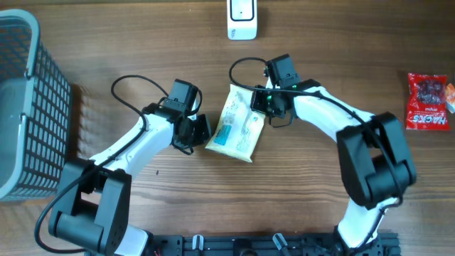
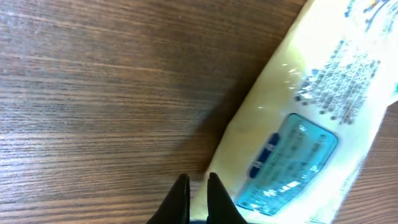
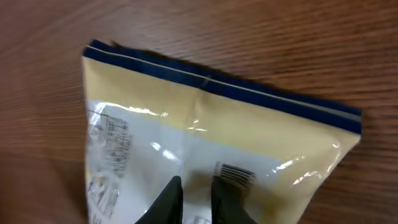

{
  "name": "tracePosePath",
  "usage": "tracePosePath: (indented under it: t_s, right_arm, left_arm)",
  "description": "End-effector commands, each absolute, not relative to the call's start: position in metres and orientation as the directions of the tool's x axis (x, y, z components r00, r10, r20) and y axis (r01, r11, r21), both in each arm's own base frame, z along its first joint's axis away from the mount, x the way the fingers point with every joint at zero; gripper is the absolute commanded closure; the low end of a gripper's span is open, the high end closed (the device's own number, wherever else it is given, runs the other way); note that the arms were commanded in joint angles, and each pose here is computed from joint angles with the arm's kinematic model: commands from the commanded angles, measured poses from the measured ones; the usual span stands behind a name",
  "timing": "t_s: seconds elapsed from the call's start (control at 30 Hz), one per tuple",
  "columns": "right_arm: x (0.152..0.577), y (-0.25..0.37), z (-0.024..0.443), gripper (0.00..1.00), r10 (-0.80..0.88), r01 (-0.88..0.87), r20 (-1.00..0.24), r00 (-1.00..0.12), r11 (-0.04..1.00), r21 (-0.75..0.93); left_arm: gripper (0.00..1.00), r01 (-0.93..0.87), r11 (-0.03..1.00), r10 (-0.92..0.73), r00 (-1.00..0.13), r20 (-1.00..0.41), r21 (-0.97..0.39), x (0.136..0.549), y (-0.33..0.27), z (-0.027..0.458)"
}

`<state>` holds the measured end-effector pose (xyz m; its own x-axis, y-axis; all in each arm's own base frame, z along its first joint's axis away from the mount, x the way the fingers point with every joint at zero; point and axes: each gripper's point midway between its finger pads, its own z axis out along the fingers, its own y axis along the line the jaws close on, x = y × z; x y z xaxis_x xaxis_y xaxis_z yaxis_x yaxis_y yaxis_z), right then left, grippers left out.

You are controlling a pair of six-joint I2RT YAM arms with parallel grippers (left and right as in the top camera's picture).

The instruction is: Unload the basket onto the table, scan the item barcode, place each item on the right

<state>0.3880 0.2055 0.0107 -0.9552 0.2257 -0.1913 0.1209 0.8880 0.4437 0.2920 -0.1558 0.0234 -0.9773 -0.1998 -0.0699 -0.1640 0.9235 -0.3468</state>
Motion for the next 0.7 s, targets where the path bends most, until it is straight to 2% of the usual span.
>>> tracePosePath:
  t_s: [0.0, 0.07, 0.13, 0.17, 0.2, 0.23, 0.27, 0.37, 0.47, 0.63, 0.67]
  right_arm:
    - [0.39, 0.194, 0.003, 0.84, 0.213, 0.12, -0.206, -0.955, 0.914, 0.387]
    - [0.394, 0.185, 0.03, 0.89, 0.181, 0.085, -0.236, -0.955, 0.927, 0.364]
    - [0.395, 0.174, 0.078, 0.8, 0.142, 0.035, -0.286, -0.948, 0.936, 0.349]
    - [0.393, 0.171, 0.094, 0.71, 0.137, 0.026, -0.296, -0.945, 0.936, 0.351]
    - [0.388, 0.167, 0.116, 0.44, 0.124, 0.005, -0.312, -0.942, 0.934, 0.357]
    - [0.381, 0.165, 0.129, 0.14, 0.121, -0.002, -0.318, -0.94, 0.932, 0.362]
    - [0.373, 0.162, 0.138, 0.0, 0.121, -0.002, -0.316, -0.941, 0.933, 0.361]
    - [0.346, 0.157, 0.141, 0.0, 0.11, 0.019, -0.243, -0.964, 0.937, 0.349]
    - [0.323, 0.149, 0.118, 0.0, 0.089, 0.04, -0.149, -0.985, 0.951, 0.308]
    - [0.303, 0.152, 0.085, 0.0, 0.131, 0.104, -0.058, -0.99, 0.934, 0.342]
    - [0.302, 0.155, 0.084, 0.0, 0.132, 0.104, -0.052, -0.99, 0.926, 0.362]
  left_arm:
    - [0.96, -0.169, 0.932, -0.187, -0.982, -0.027, -0.32, 0.278, -0.15, 0.01]
    - [0.94, -0.169, 0.935, -0.189, -0.981, -0.034, -0.312, 0.279, -0.148, 0.01]
    - [0.8, -0.169, 0.935, -0.189, -0.981, -0.036, -0.313, 0.279, -0.148, 0.01]
    - [0.76, -0.168, 0.935, -0.189, -0.981, -0.037, -0.313, 0.279, -0.148, 0.01]
    - [0.67, -0.169, 0.935, -0.189, -0.981, -0.036, -0.313, 0.279, -0.148, 0.01]
    - [0.65, -0.169, 0.935, -0.189, -0.981, -0.036, -0.313, 0.279, -0.148, 0.01]
    - [0.62, -0.169, 0.934, -0.19, -0.981, -0.036, -0.313, 0.279, -0.148, 0.01]
    - [0.58, -0.168, 0.934, -0.19, -0.981, -0.04, -0.315, 0.281, -0.148, 0.01]
    - [0.54, -0.178, 0.928, -0.206, -0.977, -0.052, -0.328, 0.286, -0.146, 0.012]
    - [0.31, -0.2, 0.846, -0.23, -0.973, 0.0, -0.495, 0.295, -0.156, 0.025]
    - [0.23, -0.186, 0.83, -0.217, -0.976, 0.003, -0.526, 0.296, -0.159, 0.029]
